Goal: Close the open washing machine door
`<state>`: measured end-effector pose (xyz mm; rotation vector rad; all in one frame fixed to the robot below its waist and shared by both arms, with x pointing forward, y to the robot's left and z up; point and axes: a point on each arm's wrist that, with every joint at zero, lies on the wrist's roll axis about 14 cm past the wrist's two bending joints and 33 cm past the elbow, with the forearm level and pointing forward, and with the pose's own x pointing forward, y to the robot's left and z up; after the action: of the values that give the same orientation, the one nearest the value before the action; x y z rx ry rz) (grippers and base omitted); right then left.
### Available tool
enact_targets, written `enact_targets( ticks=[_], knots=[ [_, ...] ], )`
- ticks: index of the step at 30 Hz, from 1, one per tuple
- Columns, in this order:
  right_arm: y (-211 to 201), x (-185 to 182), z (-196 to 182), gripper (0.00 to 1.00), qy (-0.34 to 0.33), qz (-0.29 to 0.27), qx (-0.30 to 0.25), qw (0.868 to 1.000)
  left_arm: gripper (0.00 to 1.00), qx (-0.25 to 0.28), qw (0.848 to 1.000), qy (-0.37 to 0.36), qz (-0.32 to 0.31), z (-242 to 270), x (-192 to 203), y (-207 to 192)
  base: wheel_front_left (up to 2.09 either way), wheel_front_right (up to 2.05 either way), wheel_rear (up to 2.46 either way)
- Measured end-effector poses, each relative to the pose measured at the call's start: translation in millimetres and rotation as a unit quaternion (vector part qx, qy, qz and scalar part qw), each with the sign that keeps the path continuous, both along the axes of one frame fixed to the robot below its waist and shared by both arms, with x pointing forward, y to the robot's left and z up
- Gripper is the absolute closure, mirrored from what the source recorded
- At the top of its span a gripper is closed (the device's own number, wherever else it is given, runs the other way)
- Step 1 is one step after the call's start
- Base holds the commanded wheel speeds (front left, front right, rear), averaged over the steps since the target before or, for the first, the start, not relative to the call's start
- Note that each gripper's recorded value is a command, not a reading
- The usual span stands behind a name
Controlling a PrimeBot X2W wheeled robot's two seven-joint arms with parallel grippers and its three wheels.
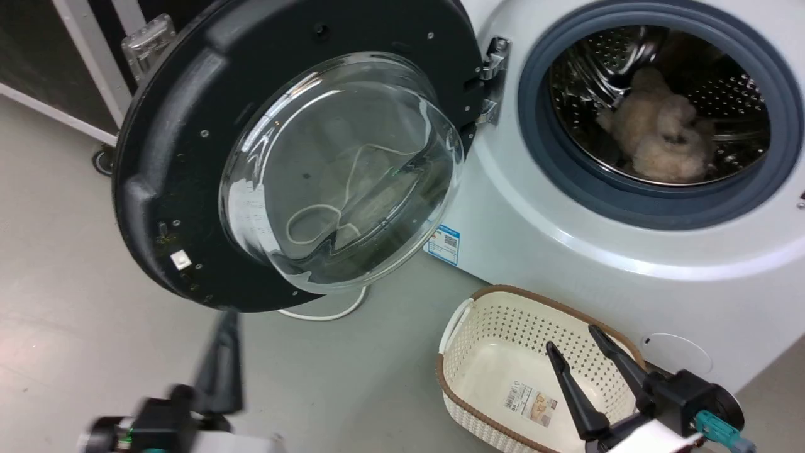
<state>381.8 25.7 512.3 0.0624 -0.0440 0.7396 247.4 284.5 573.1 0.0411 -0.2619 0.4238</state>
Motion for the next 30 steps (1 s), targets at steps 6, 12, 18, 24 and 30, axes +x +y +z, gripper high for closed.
enact_targets(
  ticks=[6,12,18,24,30],
  knots=[
    [-2.3,1.1,-11.2,0.0,0.01,0.003,-0.002,1.0,1.0,0.014,0.997,-0.071,0.028,45.5,-5.5,37.3,0.0,0.0,0.0],
    [-20.0,9.7,-28.0,0.0,0.025,-0.007,-0.011,1.0,1.0,-0.044,0.986,-0.148,0.066,77.3,2.9,97.3,0.0,0.0,0.0],
    [-37.9,18.3,-44.2,0.0,0.043,-0.02,-0.012,0.999,1.0,-0.143,0.966,-0.185,0.107,101.9,22.9,171.5,0.0,0.0,0.0],
    [-50.4,28.0,-49.9,0.0,0.047,-0.032,-0.011,0.998,1.0,-0.244,0.942,-0.19,0.126,108.1,46.9,225.5,0.0,0.0,0.0],
    [-64.4,32.0,-57.9,0.0,0.058,-0.048,-0.011,0.997,1.0,-0.43,0.885,-0.142,0.104,55.0,85.5,234.5,0.0,0.0,0.0]
  ],
)
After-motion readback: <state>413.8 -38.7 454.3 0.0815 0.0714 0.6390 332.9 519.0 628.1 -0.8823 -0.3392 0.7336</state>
